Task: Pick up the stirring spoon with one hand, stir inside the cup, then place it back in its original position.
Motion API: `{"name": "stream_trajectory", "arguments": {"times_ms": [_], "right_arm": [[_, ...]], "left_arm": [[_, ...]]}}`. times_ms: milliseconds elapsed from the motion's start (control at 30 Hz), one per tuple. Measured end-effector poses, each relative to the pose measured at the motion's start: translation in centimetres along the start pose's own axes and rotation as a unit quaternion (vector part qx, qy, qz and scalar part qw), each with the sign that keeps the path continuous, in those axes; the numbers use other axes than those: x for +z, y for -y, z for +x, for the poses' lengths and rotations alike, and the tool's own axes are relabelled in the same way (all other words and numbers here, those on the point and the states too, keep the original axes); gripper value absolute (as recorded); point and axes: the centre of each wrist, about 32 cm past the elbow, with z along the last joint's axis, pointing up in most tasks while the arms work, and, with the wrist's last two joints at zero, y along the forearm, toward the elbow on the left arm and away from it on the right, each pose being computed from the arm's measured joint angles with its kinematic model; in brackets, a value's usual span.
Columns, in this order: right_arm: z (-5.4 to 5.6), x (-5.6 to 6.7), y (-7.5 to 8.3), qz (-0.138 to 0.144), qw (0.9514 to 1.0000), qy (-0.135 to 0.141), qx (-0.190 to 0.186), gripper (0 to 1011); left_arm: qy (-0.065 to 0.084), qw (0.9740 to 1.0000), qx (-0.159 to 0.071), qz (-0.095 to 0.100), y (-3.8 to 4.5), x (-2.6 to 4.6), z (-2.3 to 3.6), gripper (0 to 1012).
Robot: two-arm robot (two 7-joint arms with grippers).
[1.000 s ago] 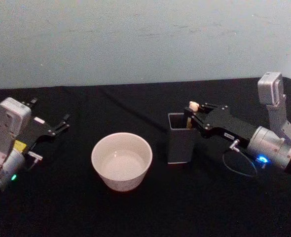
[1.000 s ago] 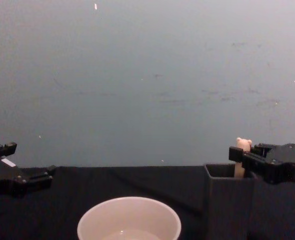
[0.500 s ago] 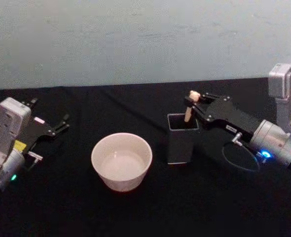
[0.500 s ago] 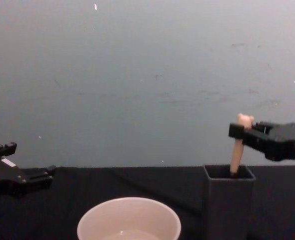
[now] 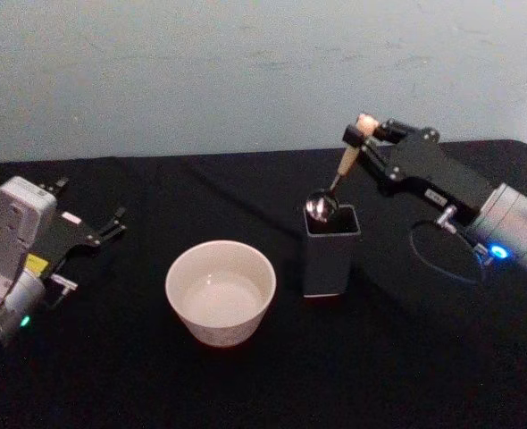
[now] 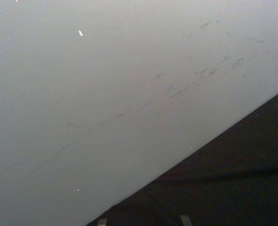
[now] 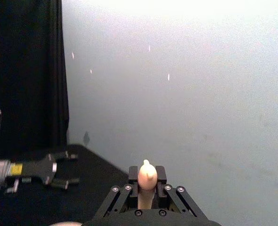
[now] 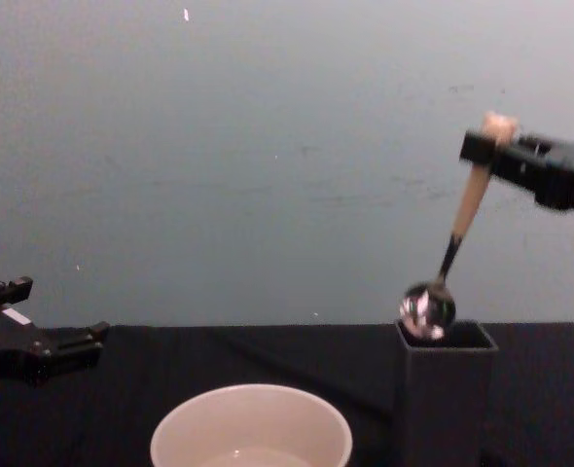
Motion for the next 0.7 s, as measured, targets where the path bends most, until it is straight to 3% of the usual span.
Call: {"name": "stream_trajectory", "arguments": {"times_ms": [267, 433, 700], "right_arm": [[0.1, 1.3, -1.2, 0.041, 0.9989, 0.020, 0.010, 212], [-0.2, 1.0, -2.5, 0.043, 0.9985, 0.024, 0.024, 212], [-1.5, -0.1, -5.0, 0.041, 0.9970, 0.018, 0.063, 212]], "left_arm": [[0.000, 1.0000, 0.000, 0.000, 0.00, 0.00, 0.00, 1001], [0.000, 1.0000, 0.000, 0.000, 0.00, 0.00, 0.00, 1001], [0.000, 1.0000, 0.000, 0.000, 0.00, 0.00, 0.00, 1001]]}}
